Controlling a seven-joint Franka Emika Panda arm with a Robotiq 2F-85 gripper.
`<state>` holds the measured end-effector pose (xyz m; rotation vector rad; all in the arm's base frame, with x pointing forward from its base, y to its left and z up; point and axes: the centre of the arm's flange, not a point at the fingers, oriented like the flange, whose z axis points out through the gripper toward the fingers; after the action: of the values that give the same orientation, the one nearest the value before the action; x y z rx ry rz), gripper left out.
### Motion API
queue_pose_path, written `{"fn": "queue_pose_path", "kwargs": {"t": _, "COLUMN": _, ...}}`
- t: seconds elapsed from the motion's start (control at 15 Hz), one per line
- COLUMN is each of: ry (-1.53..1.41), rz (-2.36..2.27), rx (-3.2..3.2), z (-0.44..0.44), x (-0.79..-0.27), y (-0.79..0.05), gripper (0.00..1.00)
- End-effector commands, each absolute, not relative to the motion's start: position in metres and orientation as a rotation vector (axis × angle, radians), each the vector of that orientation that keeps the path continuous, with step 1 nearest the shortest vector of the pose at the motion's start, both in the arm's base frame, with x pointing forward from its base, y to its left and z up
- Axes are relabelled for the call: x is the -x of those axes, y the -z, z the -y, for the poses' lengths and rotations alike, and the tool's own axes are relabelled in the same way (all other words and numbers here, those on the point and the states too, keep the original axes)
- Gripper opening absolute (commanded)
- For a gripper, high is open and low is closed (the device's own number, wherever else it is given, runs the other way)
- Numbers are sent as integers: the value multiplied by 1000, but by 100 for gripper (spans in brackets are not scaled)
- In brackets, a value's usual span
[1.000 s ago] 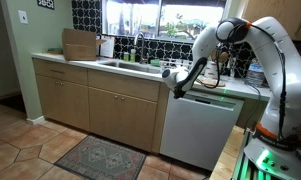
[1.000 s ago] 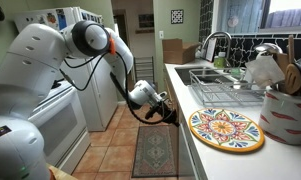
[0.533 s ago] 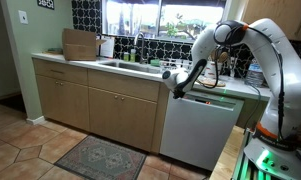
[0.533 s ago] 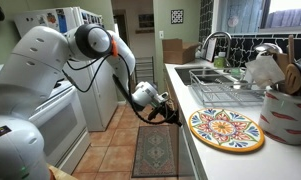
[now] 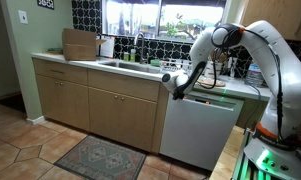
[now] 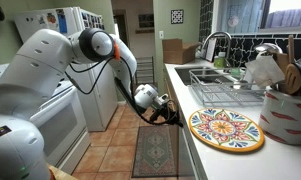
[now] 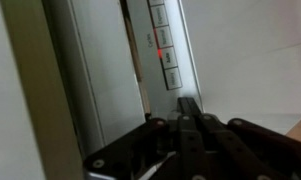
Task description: Press a button on the dishwasher
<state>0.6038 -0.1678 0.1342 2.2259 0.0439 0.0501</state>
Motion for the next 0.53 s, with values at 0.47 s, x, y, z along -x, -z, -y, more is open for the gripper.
{"fn": "queue_pose_path", "kwargs": {"t": 0.47, "ry": -80, "rz": -86, "rx": -2215, "z": 180, "x": -611, "y": -125, "gripper": 0}}
